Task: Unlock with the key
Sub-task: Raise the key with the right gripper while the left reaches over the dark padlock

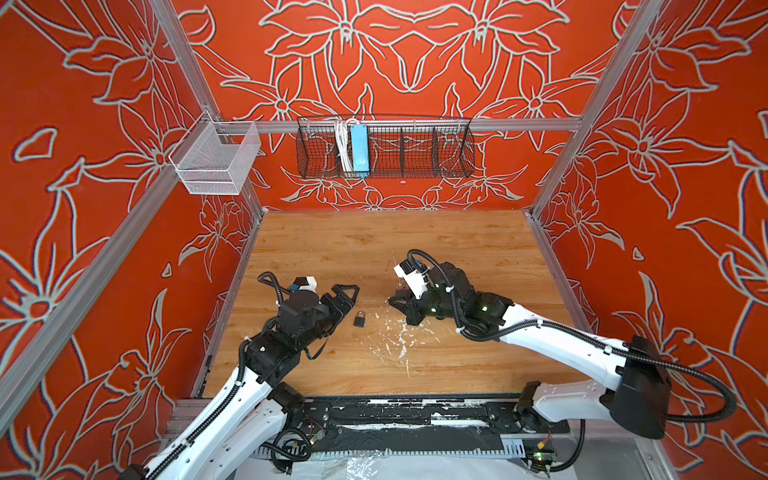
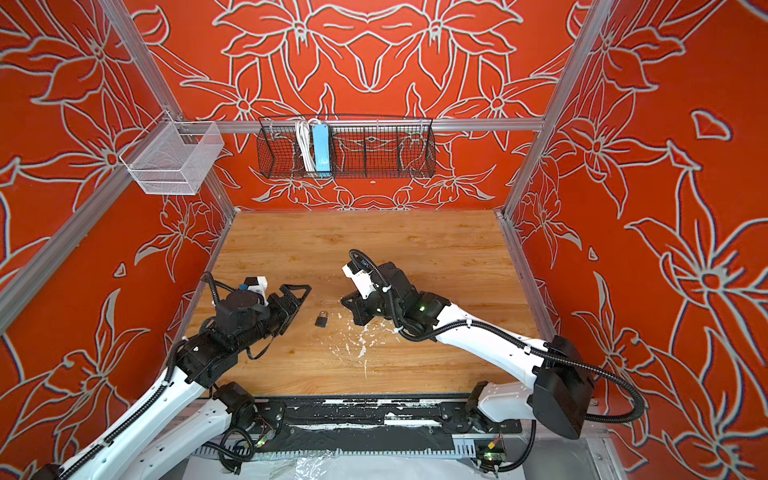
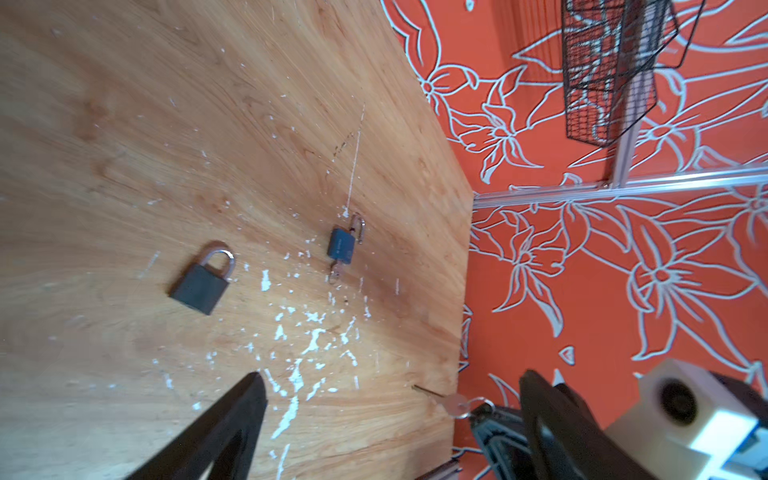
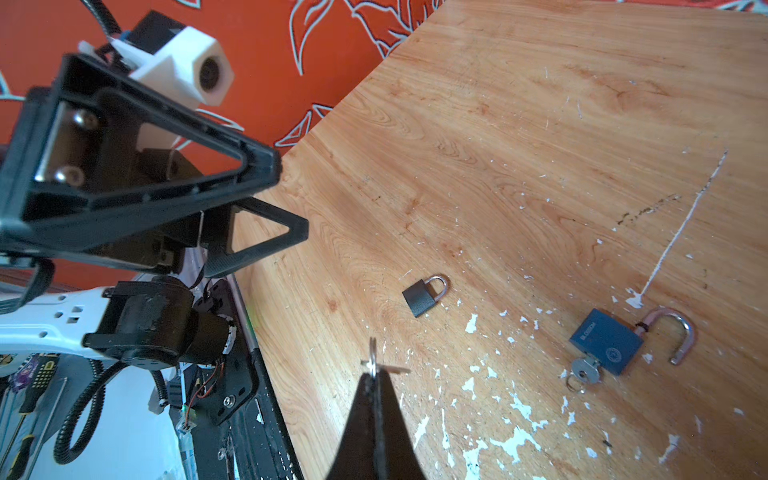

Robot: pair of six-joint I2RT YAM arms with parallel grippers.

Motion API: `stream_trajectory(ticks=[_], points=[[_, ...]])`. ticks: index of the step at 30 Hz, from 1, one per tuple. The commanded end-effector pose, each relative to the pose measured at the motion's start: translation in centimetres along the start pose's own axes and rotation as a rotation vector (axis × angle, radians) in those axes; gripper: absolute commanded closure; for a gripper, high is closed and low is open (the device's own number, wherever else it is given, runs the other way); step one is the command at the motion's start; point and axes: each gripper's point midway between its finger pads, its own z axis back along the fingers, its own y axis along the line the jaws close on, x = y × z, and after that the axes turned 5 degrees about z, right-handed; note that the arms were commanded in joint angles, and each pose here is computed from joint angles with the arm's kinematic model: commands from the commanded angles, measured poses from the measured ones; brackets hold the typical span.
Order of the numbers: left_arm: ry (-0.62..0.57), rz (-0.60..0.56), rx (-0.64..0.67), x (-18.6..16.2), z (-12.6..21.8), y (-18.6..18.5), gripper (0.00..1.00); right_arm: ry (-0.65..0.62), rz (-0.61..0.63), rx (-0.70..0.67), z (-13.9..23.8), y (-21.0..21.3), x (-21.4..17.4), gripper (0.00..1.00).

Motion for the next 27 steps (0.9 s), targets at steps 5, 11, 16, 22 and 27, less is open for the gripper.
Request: stream_trajectory(ticks=[5,11,16,22,27], points=[[0.057,0.248,-0.136,-0.7,-1.4,-2.5,0.02,-0.098,0.045,0.119,-1.2,2.2,2.7,1.00],[0.090,0.333,-0.171,-1.4,-2.2,-3.4,0.03,-0.108,0.092,0.145,-2.5,3.3,3.9,1.00],[0.107,0.376,-0.169,-1.8,-2.6,-3.6,0.03,-0.125,0.113,0.177,-3.3,4.3,5.0,1.00],[0.145,0.414,-0.193,-2.3,-3.1,-4.4,0.03,-0.134,0.127,0.194,-4.0,4.9,5.7,1.00],[0.150,0.433,-0.201,-2.4,-3.3,-4.8,0.03,-0.138,0.144,0.196,-4.2,5.2,5.8,1.00]])
